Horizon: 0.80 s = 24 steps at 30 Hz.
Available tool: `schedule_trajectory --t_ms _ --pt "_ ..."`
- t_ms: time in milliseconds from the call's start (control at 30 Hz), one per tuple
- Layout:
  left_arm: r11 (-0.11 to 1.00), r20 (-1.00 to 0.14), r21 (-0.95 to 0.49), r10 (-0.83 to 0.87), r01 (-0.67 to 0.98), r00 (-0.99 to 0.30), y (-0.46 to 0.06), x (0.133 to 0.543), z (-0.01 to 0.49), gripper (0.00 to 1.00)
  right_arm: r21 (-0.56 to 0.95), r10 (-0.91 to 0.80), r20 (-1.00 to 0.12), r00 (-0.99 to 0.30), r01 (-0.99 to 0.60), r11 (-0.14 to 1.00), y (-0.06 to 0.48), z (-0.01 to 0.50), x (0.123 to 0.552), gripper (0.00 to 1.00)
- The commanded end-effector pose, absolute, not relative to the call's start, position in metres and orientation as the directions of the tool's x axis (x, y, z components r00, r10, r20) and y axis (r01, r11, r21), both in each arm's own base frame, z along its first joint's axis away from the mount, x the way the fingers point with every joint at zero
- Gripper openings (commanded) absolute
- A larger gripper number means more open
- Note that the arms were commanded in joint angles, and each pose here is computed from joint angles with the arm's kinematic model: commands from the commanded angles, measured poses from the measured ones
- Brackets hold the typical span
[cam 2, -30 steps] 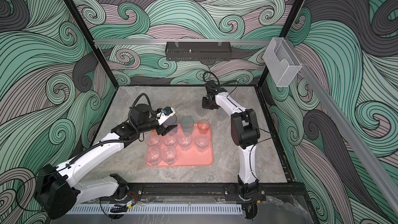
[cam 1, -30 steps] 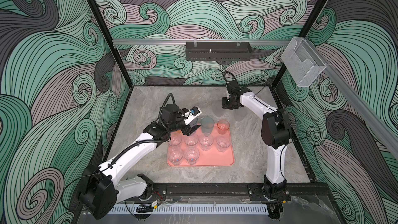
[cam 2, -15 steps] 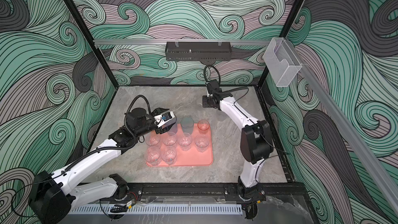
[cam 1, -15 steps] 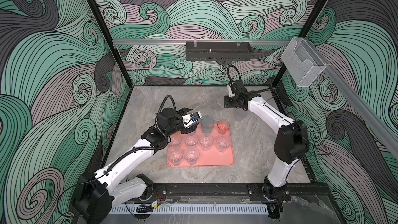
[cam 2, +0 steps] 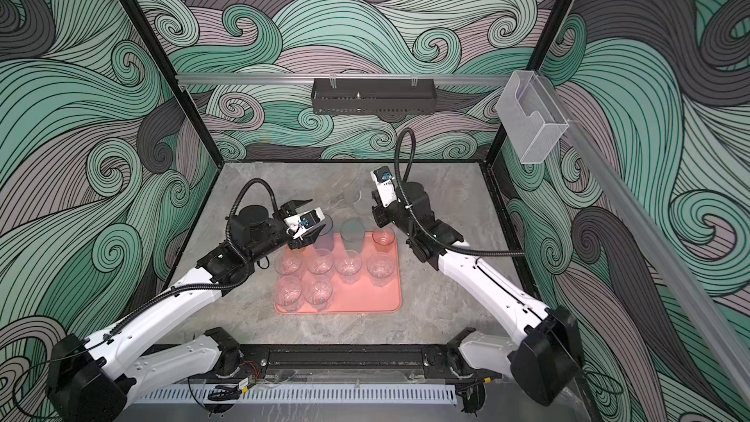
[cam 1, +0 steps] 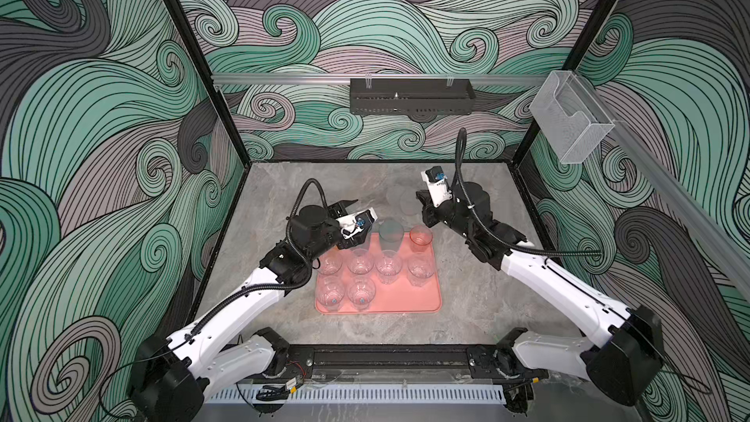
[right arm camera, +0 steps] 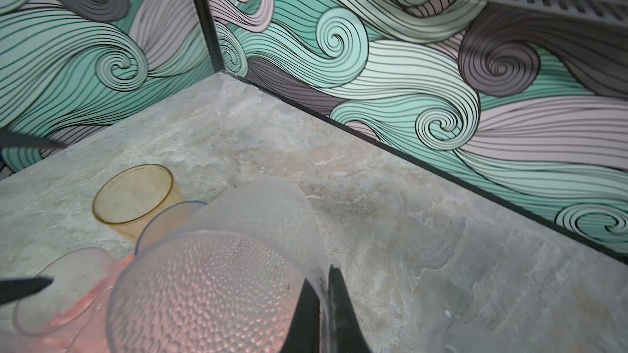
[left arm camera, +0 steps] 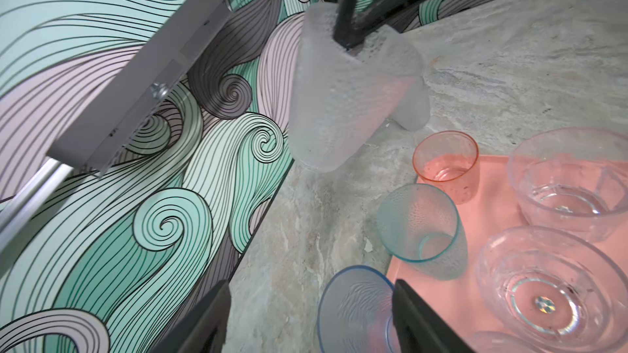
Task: Place the glasses into the tray
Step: Place the glass on the tray.
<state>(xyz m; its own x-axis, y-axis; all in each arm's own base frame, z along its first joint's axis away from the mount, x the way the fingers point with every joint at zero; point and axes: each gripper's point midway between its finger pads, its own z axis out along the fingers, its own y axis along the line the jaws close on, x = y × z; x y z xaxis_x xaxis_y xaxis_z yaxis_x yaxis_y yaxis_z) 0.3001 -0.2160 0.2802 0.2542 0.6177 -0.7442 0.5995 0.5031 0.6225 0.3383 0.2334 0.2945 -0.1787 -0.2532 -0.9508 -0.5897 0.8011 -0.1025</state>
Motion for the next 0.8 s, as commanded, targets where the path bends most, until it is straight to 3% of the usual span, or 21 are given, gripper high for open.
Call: schedule_trajectory --t_ms 0,367,533,767 --pt "0.586 -0.775 0.605 0.587 0.539 0.232 -0.202 0.298 0.308 0.76 -0.146 -0.200 -0.980 -0.001 -0.679 0.719 0.248 0.336 0.313 0.00" --pt "0.707 -0.835 0.536 0.524 0.462 0.168 -0.175 0.289 0.331 0.76 -0.121 -0.154 -0.987 0.047 -0.844 0.522 0.255 0.336 0.230 0.00" --pt "0.736 -0.853 0.508 0.501 0.448 0.146 -0.168 0.285 0.333 0.76 -0.044 -0.147 -0.989 -0.029 -0.881 0.471 0.253 0.323 0.209 0.00" --pt "0.772 -0.873 0.469 0.479 0.429 0.093 -0.158 0.283 0.328 0.76 0.176 -0.082 -0.968 -0.239 -0.870 0.460 0.249 0.309 0.194 0.00"
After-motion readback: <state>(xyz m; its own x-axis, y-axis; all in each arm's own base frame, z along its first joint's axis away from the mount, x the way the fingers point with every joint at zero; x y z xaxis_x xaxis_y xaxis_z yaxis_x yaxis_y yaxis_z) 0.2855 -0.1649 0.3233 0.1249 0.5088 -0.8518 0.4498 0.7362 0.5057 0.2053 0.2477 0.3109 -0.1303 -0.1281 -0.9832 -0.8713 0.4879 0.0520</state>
